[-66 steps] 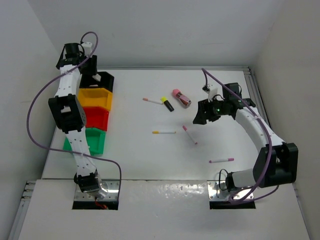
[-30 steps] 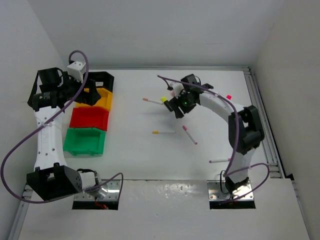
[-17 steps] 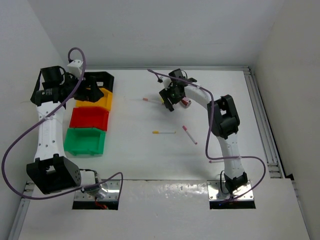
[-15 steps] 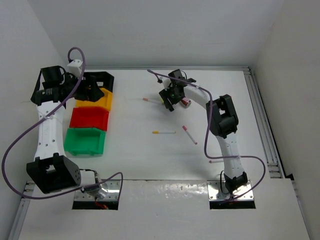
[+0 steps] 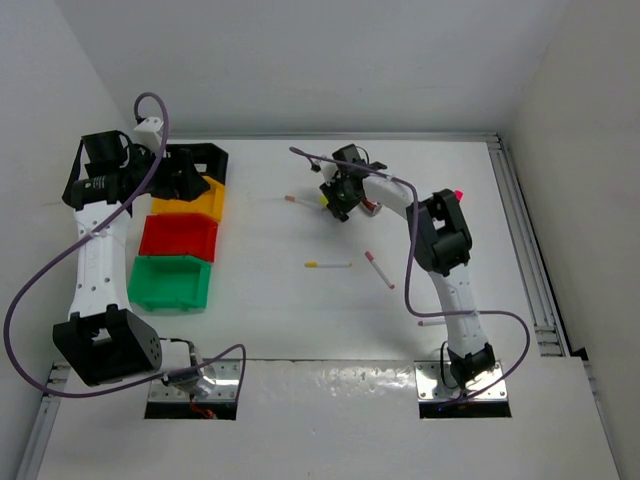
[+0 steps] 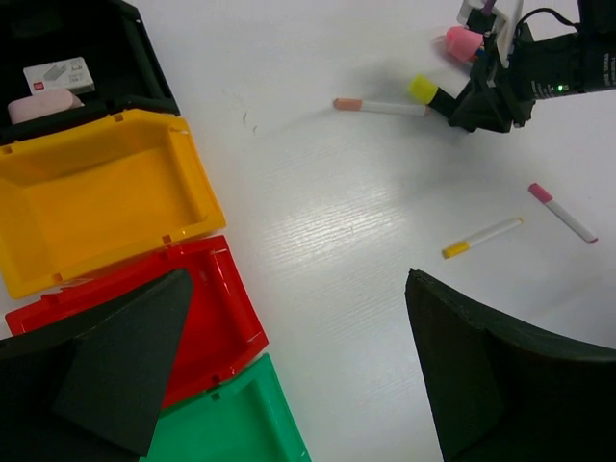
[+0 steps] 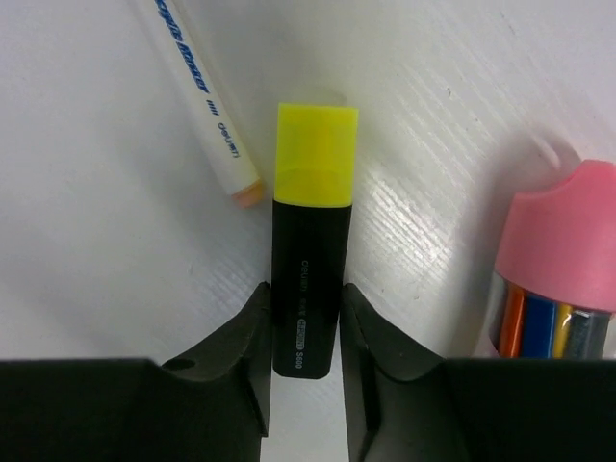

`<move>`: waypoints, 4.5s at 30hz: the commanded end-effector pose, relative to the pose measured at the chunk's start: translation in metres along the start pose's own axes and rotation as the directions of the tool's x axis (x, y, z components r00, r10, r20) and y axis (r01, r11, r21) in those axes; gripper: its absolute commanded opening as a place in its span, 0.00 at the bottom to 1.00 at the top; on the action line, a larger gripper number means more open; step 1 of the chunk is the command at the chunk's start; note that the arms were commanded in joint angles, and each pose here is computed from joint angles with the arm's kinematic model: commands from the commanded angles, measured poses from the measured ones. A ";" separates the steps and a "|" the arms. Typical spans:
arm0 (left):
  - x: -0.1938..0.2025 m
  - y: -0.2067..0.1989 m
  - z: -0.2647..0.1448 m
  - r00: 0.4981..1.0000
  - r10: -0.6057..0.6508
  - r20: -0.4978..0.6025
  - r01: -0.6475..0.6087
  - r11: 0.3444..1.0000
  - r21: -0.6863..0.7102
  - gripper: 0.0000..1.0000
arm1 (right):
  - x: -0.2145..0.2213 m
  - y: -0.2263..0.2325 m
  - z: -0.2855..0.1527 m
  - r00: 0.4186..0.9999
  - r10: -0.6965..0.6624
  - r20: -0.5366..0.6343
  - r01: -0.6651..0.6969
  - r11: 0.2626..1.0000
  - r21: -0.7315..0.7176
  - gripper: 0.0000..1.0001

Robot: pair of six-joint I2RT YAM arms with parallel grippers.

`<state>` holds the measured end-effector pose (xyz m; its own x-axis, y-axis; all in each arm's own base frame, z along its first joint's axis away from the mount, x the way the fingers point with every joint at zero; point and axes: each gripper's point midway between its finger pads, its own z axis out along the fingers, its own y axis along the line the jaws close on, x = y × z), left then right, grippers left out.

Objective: Sort the stationery into containers
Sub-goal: Pick up the pen from the center of the board, then place the pen in the storage box, then pick up the pen from the center of the board.

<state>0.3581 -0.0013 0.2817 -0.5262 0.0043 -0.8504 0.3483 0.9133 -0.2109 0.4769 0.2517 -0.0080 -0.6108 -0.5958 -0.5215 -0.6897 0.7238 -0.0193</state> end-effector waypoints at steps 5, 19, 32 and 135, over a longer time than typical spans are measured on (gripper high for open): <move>-0.021 -0.007 -0.008 0.997 0.024 0.075 -0.025 1.000 0.006 1.00 | 0.000 0.009 -0.028 0.999 -0.047 -0.005 0.048 0.998 0.052 0.17; -0.028 -0.103 -0.027 0.944 -0.190 0.269 0.068 0.911 0.406 1.00 | -0.104 0.082 -0.224 0.906 0.049 0.421 0.005 0.992 -0.127 0.01; -0.036 -0.174 -0.037 0.912 -0.295 0.283 0.101 0.833 0.544 0.99 | -0.150 0.208 -0.285 0.814 0.106 0.570 0.114 0.935 -0.336 0.00; -0.054 0.022 0.043 0.970 0.219 0.102 -0.210 0.973 -0.100 0.82 | 0.172 -0.238 -0.141 0.430 0.832 0.350 -0.852 0.245 0.462 0.54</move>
<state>0.4259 0.0052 0.2965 -0.3809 0.1978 -0.9032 0.3688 0.9283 0.0478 0.4609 -0.0629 0.0167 -0.7391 0.4763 -0.4763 0.5191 0.8534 0.0477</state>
